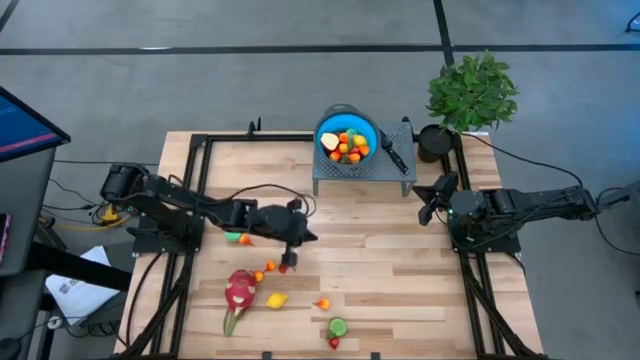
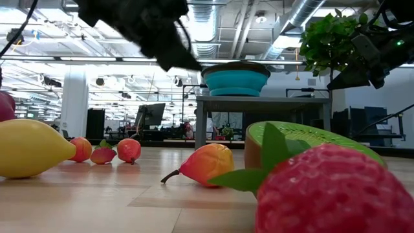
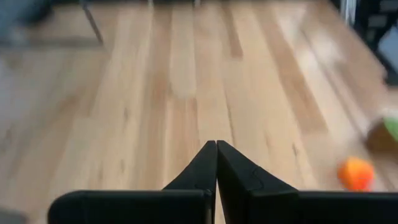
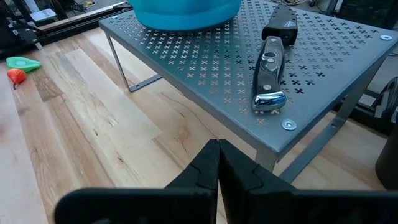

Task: Pick & Place Fruit
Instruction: Put the yellow pear into the strainer bowl

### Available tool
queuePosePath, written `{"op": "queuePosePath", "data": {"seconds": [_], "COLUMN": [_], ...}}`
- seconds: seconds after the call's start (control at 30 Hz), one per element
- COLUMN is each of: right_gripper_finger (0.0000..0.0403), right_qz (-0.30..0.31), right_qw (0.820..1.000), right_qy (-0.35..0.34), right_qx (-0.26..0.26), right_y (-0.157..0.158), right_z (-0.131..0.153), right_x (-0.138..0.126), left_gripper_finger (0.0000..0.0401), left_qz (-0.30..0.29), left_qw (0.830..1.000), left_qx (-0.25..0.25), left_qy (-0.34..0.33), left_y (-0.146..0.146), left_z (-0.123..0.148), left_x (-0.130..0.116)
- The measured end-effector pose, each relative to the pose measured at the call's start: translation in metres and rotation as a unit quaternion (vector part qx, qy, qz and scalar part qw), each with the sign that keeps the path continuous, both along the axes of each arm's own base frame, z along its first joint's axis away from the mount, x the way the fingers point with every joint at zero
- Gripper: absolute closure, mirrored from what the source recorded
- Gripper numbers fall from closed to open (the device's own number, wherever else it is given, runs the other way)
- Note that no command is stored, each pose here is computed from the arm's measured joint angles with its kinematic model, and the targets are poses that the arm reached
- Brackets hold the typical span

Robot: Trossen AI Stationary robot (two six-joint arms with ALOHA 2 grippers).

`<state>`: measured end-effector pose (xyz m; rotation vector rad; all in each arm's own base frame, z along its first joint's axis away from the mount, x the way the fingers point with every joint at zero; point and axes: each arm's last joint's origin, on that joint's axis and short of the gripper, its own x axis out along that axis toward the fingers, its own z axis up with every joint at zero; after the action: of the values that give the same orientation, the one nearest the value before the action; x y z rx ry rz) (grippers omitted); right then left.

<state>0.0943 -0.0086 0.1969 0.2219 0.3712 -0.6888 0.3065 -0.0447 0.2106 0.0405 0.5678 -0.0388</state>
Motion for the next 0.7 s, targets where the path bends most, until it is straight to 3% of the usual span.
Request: {"op": "queuePosePath", "data": {"seconds": [0.2, 0.5, 0.7], "right_gripper_finger": [0.0403, 0.0403, 0.0403], "right_qz": [0.000, 0.000, 0.000], "right_qw": [1.000, 1.000, 1.000], "right_qy": [0.000, 0.000, 0.000], "right_qx": [0.000, 0.000, 0.000], "right_y": [0.000, 0.000, 0.000], "right_z": [0.000, 0.000, 0.000], "right_x": [0.000, 0.000, 0.000], "left_gripper_finger": [0.0400, 0.0400, 0.0400], "left_qz": [0.036, 0.040, 0.068], "left_qw": [0.996, 0.996, 0.990], "left_qx": [0.000, -0.002, -0.035], "left_qy": [0.079, 0.083, 0.118], "left_y": [-0.015, -0.036, -0.047], "left_z": [-0.013, -0.007, -0.001], "left_x": [-0.013, -0.017, -0.021]}}
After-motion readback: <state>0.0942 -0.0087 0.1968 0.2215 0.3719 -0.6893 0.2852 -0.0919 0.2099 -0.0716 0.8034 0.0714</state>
